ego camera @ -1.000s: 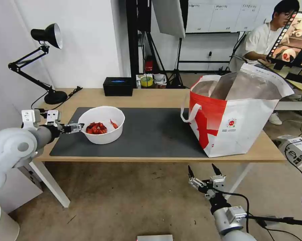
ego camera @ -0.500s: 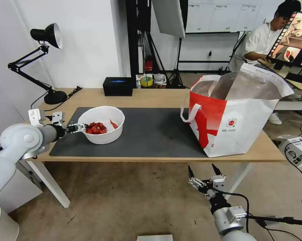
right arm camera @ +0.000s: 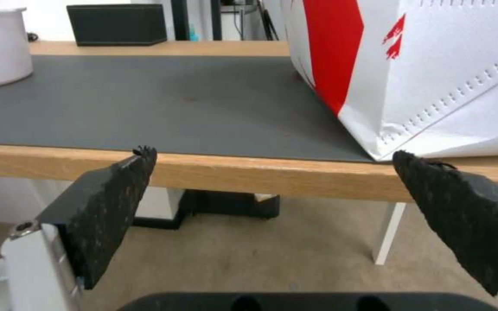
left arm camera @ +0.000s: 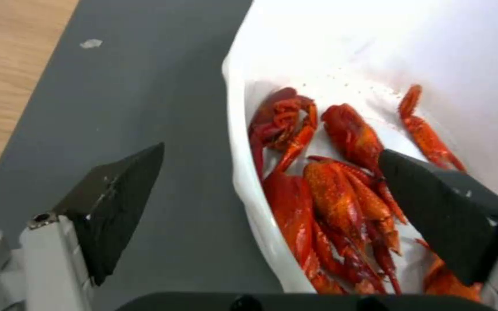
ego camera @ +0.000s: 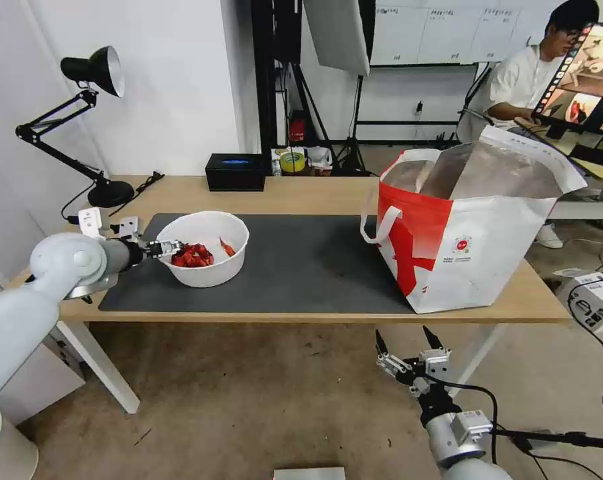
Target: Pick up the trash from the table and place it into the takeout bag.
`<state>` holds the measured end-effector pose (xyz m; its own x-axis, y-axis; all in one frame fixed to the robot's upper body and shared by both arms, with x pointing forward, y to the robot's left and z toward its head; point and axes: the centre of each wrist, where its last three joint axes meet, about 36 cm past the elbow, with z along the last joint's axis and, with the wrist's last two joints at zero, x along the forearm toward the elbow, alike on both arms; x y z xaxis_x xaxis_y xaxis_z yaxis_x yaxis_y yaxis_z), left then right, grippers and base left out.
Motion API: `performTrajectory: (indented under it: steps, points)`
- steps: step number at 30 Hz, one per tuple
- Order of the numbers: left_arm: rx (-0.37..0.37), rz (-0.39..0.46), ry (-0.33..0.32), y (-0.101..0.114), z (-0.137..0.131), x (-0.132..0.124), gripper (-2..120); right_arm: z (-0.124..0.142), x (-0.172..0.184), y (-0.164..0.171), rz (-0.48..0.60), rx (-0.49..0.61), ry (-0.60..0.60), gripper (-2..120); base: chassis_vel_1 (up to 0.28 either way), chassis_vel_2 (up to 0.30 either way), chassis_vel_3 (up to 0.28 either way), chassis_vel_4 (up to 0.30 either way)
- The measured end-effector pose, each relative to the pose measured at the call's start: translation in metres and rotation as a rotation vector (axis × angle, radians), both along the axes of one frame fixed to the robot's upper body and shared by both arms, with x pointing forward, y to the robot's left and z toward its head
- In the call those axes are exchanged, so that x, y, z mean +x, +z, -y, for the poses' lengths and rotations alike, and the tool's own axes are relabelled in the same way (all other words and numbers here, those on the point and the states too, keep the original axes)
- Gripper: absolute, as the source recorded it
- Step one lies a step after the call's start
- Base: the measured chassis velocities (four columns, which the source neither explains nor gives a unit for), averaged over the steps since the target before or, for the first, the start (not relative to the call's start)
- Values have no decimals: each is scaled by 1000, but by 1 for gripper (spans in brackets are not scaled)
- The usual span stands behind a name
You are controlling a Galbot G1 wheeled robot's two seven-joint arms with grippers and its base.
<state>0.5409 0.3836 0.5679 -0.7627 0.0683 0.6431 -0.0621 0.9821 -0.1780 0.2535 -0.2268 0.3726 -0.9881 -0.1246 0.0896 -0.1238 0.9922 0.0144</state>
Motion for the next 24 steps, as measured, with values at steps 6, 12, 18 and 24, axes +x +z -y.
performTrajectory:
  steps: [6, 12, 18, 24]
  points:
    - [7, -16, 6, 0, 2, 3, 100, 0, 0, 0, 0, 0, 0, 100, 0, 0, 0, 0]
    - [7, -27, 2, 1, 5, 4, 84, 0, 0, 0, 0, 0, 0, 100, 0, 0, 0, 0]
    - [10, -35, -11, 0, 8, 2, 63, 0, 0, 0, 0, 0, 0, 100, 0, 0, 0, 0]
    - [16, -43, -19, -2, 11, 1, 42, 0, 0, 0, 0, 0, 0, 100, 0, 0, 0, 0]
